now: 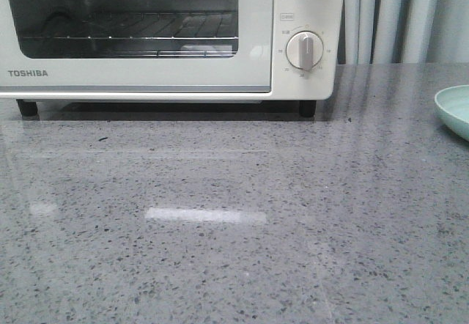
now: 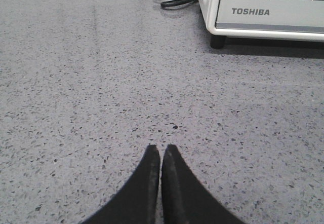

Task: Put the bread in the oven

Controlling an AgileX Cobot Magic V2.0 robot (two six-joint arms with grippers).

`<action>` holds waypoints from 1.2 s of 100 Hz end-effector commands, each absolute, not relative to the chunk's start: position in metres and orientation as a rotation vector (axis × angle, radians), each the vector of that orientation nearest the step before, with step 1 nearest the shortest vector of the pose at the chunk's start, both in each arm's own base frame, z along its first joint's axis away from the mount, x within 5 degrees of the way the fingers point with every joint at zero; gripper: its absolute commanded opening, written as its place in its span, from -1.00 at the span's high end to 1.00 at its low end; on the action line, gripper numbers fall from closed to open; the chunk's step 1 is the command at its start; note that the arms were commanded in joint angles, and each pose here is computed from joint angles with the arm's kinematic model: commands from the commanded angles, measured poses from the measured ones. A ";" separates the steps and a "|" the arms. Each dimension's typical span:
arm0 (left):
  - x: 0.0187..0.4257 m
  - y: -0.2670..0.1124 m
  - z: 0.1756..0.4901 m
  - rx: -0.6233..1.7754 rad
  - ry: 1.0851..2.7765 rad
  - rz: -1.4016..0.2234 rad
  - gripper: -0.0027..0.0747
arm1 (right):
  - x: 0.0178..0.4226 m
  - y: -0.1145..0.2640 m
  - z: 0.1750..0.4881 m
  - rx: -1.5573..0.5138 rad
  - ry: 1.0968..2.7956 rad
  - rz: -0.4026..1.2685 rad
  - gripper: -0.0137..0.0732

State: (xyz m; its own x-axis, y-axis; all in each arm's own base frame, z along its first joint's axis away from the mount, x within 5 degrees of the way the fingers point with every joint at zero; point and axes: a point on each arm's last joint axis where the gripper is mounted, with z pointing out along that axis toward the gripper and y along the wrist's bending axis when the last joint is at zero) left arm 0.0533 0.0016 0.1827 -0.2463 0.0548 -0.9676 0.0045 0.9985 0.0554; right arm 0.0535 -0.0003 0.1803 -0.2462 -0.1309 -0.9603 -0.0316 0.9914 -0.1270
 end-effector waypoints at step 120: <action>0.052 -0.006 0.219 0.258 1.315 0.197 0.99 | 0.049 0.001 0.232 -0.073 1.198 -0.094 0.86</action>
